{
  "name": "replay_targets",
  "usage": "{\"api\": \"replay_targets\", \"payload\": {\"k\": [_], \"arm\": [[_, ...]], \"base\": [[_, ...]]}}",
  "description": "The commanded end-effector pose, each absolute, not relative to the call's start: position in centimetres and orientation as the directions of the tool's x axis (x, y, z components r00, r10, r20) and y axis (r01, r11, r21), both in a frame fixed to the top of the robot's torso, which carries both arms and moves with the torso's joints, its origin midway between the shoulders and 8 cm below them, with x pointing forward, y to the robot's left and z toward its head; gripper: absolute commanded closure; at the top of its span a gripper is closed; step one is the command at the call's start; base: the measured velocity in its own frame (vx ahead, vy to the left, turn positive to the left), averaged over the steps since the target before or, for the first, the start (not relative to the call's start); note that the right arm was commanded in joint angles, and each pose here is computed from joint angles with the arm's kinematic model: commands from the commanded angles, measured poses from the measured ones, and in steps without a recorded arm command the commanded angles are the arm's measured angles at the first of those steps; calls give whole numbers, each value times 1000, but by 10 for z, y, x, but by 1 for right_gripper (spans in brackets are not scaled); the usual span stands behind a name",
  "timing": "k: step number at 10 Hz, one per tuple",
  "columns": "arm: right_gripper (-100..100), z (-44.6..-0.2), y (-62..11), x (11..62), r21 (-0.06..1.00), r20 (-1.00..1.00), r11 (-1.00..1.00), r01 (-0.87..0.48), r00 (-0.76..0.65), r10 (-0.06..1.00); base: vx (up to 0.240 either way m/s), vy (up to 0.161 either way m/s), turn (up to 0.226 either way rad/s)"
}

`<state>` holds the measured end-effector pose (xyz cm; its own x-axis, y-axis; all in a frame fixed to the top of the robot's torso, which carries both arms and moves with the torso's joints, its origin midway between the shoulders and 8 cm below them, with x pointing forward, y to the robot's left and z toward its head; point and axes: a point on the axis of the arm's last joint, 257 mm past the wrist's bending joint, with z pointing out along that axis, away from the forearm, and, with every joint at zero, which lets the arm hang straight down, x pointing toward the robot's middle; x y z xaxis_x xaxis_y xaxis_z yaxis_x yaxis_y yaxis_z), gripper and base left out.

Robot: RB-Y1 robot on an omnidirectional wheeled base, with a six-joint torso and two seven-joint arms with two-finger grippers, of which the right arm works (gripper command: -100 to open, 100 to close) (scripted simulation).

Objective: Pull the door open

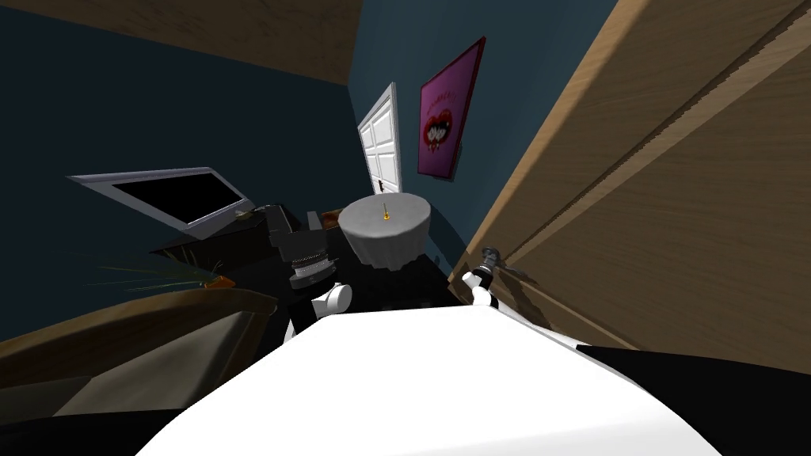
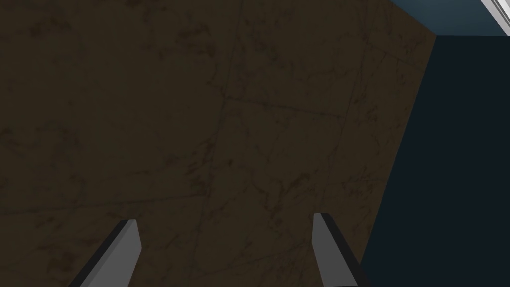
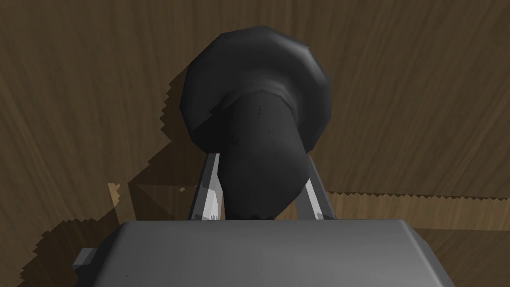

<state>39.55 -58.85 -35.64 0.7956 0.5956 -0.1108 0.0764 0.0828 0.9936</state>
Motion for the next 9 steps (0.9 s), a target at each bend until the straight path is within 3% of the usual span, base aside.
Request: {"api": "replay_targets", "payload": {"k": [1,3,5,6,9], "arm": [[100,-353,-572,421,995,-101,78,67,772,628],[100,-326,-585,423,992,-97,123,27,783,615],[100,-341,-587,413,994,-100,100,47,775,624],[-100,-341,-585,413,994,-103,101,51,783,614],[-100,-345,-590,408,994,-103,89,61,792,602]], "base": [[9,10,14],[11,17,52],[16,49,150],[-47,156,166],[-41,224,14]]}}
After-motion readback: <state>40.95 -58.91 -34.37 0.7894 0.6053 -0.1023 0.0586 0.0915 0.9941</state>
